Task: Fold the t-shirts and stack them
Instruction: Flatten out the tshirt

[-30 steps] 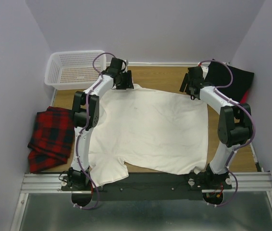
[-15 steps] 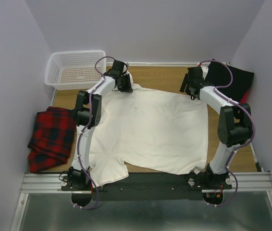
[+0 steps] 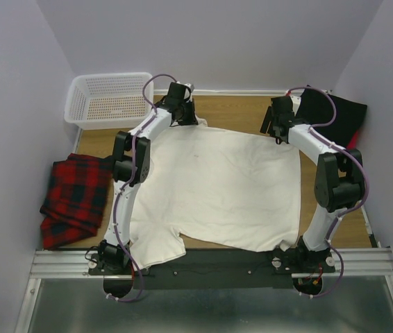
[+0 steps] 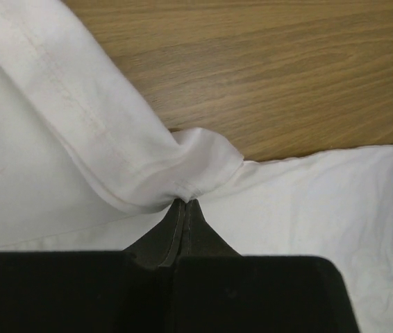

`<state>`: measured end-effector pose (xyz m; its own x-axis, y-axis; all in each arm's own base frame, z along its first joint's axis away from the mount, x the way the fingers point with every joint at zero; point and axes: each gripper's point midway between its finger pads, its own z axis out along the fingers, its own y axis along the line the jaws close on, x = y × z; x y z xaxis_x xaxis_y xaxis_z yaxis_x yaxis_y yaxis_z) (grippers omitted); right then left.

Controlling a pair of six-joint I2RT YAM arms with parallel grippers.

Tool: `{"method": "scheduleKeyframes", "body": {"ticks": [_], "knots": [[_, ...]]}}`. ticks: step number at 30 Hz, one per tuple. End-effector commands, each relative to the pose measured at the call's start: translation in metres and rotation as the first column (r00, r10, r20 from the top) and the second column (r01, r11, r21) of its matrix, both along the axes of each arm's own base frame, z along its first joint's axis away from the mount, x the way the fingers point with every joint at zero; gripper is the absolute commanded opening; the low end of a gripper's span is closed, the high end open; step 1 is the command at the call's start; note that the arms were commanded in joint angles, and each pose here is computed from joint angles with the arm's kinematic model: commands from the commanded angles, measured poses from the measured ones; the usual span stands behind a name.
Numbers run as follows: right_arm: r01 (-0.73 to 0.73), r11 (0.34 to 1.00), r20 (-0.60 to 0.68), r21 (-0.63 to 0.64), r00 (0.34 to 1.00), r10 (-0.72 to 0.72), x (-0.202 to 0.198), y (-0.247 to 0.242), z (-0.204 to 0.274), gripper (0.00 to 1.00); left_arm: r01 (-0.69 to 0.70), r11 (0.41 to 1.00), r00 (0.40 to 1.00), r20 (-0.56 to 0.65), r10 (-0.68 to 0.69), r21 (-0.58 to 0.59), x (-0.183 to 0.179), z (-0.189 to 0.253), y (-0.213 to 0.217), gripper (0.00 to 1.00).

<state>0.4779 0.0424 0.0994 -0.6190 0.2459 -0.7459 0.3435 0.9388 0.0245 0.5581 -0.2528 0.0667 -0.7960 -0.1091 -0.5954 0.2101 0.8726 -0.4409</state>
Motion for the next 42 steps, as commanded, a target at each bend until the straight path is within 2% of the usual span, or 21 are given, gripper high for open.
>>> {"method": "scheduleKeyframes", "body": {"ticks": [1, 6, 11, 12, 13, 15, 16, 17, 18, 19, 26, 36, 42], "knots": [[0.022, 0.999, -0.024, -0.049, 0.999, -0.023, -0.007, -0.010, -0.003, 0.84, 0.080, 0.996, 0.984, 0.165, -0.074, -0.029, 0.015, 0.043, -0.031, 0.00], [0.035, 0.997, -0.020, -0.066, 0.999, -0.037, -0.007, -0.013, 0.000, 0.84, 0.080, 0.997, 0.963, 0.259, -0.071, -0.024, 0.038, 0.057, -0.047, 0.00], [0.032, 0.997, -0.019, -0.064, 0.999, -0.034, -0.006, -0.013, 0.003, 0.84, 0.045, 0.999, 0.946, 0.323, -0.038, -0.013, 0.060, 0.048, -0.050, 0.00], [0.030, 0.997, -0.021, -0.064, 0.999, -0.032, -0.007, -0.012, 0.002, 0.84, 0.040, 0.999, 0.944, 0.329, -0.034, -0.011, 0.063, 0.046, -0.050, 0.07], [0.027, 0.998, -0.021, -0.065, 0.999, -0.029, -0.006, -0.012, 0.004, 0.84, 0.036, 0.999, 0.947, 0.321, -0.034, -0.002, 0.065, 0.034, -0.050, 0.34], [0.025, 0.997, -0.025, -0.069, 0.999, -0.027, -0.007, -0.013, 0.005, 0.84, 0.021, 1.000, 0.942, 0.334, -0.021, 0.005, 0.071, 0.034, -0.049, 0.55], [0.024, 0.997, -0.024, -0.069, 0.999, -0.026, -0.007, -0.012, 0.006, 0.84, 0.026, 1.000, 0.940, 0.340, -0.028, 0.013, 0.071, 0.034, -0.048, 0.70], [0.022, 0.997, -0.028, -0.069, 0.999, -0.024, -0.008, -0.012, 0.006, 0.84, 0.021, 1.000, 0.941, 0.337, -0.027, 0.022, 0.070, 0.030, -0.046, 0.75], [0.021, 0.998, -0.030, -0.067, 0.999, -0.023, -0.008, -0.013, 0.006, 0.84, 0.023, 1.000, 0.935, 0.355, -0.028, 0.019, 0.071, 0.034, -0.047, 0.85], [0.020, 0.998, -0.031, -0.064, 0.999, -0.022, -0.009, -0.012, 0.005, 0.84, 0.027, 0.999, 0.925, 0.379, -0.033, 0.021, 0.071, 0.046, -0.046, 0.88], [0.016, 0.999, -0.050, -0.039, 0.999, -0.018, -0.011, -0.007, -0.004, 0.84, -0.073, 0.994, 0.917, 0.397, 0.037, 0.078, 0.075, 0.056, -0.024, 0.89], [0.012, 1.000, -0.095, -0.003, 0.995, -0.013, -0.021, -0.003, -0.023, 0.84, -0.186, 0.942, 0.970, 0.207, 0.130, 0.281, 0.056, -0.006, 0.021, 0.89], [0.015, 0.999, -0.125, 0.030, 0.992, -0.011, -0.028, 0.002, -0.034, 0.84, -0.228, 0.921, 0.973, 0.119, 0.200, 0.317, 0.049, -0.039, 0.045, 0.89]]}}
